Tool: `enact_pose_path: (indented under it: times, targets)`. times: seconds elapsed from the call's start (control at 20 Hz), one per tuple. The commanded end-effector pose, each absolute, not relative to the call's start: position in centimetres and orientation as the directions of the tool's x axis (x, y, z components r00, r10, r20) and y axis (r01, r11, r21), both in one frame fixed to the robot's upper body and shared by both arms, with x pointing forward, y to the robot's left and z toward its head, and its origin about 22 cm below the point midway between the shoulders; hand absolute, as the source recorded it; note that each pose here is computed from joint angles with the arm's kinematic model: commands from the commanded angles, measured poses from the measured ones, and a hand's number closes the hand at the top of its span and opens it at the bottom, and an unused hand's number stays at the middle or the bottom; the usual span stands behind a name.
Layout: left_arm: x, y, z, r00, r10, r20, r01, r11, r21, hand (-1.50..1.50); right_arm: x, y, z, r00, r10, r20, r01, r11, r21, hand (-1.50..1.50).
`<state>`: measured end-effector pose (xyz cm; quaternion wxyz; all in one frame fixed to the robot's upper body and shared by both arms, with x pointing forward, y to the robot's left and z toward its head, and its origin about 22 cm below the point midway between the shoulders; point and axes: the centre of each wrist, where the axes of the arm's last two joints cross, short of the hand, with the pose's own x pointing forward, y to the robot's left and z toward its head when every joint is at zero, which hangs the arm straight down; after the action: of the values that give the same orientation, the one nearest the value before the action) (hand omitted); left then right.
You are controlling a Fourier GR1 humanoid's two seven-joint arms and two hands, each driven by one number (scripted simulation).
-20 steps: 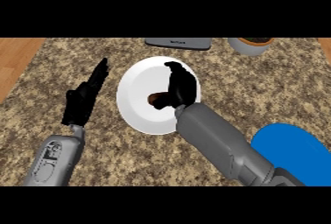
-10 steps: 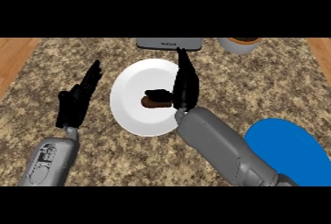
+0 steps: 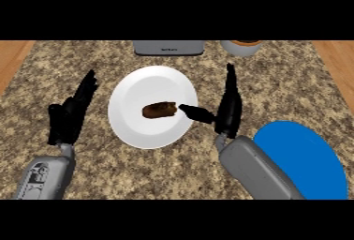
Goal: Pick the sweet potato from the plate and place it in the plate
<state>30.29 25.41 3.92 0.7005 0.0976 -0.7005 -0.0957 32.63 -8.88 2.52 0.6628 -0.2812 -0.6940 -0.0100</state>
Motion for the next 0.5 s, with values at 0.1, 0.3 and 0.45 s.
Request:
enact_pose_path:
  times: [0.1,0.3,0.45]
  targets:
    - [28.9,26.4,2.6,0.015,-0.272,0.962,-0.004,0.962,0.273,0.0,29.7,-15.2,2.7,0.026,0.392,0.92,0.379,0.848,-0.372,-1.5]
    - [30.7,24.8,3.8,-0.011,-0.278,0.961,-0.009,0.961,0.278,0.0,27.6,-18.5,1.7,0.036,0.392,0.919,0.386,0.843,-0.374,-1.5]
    - [30.0,25.4,3.6,0.008,-0.271,0.963,0.003,0.963,0.271,0.0,27.7,-18.2,-0.2,0.023,0.345,0.938,0.383,0.864,-0.327,-1.5]
